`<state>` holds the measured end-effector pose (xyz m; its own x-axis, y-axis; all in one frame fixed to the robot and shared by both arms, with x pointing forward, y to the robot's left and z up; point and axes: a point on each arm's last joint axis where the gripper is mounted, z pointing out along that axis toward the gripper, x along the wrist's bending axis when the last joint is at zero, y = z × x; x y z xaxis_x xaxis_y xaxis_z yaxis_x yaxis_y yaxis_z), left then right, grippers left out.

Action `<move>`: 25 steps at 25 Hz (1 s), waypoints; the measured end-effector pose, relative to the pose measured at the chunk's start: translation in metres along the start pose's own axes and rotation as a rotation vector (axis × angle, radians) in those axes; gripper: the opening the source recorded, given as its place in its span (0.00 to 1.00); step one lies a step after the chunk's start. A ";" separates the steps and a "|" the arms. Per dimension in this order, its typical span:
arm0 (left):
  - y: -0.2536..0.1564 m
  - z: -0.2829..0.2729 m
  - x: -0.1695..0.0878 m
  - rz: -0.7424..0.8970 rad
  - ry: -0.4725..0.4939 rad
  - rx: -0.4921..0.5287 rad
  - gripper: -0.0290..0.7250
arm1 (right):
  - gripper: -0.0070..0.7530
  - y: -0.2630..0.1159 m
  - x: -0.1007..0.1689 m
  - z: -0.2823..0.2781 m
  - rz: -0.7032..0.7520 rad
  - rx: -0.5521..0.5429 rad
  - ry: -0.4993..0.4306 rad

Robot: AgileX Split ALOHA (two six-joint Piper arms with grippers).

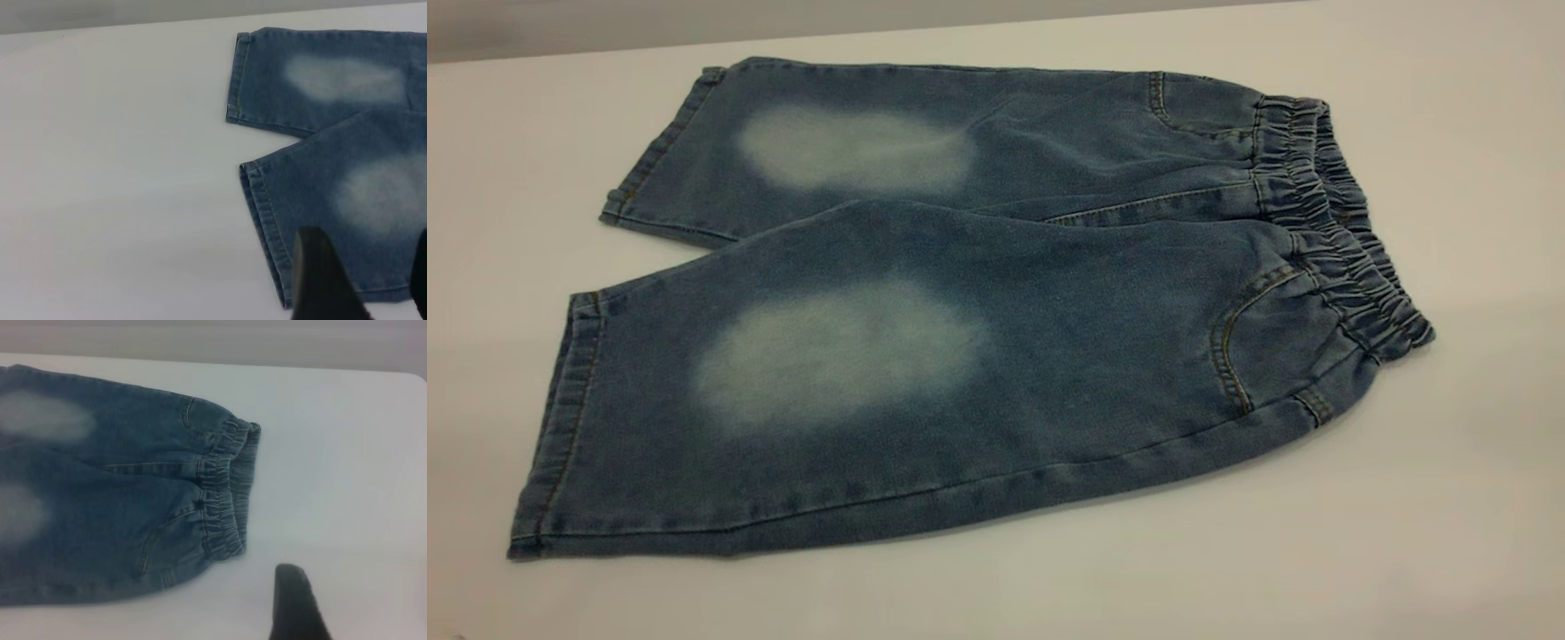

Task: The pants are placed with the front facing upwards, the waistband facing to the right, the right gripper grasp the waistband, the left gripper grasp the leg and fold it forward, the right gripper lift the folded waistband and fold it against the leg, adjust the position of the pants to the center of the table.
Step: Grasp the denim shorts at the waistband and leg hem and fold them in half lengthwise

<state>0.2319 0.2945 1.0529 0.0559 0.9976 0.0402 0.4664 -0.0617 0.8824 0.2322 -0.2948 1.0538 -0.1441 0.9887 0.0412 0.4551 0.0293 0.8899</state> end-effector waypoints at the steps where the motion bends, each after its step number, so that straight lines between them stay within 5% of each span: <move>1: 0.000 0.000 0.000 0.000 0.000 0.000 0.46 | 0.48 0.000 0.000 0.000 0.000 0.000 0.000; 14: 0.006 -0.001 -0.009 -0.058 -0.103 -0.036 0.46 | 0.48 0.003 0.011 -0.001 0.073 -0.027 0.118; 21: 0.053 0.007 -0.004 0.011 -0.095 -0.074 0.46 | 0.48 0.031 0.024 0.021 0.192 0.010 0.274; 25: 0.090 0.036 0.000 0.082 -0.105 -0.048 0.46 | 0.48 0.047 0.024 0.055 0.211 0.102 0.284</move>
<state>0.3056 0.2880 1.1156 0.1856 0.9804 0.0664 0.4136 -0.1393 0.8998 0.2987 -0.2612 1.0720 -0.2699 0.8946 0.3561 0.5841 -0.1419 0.7992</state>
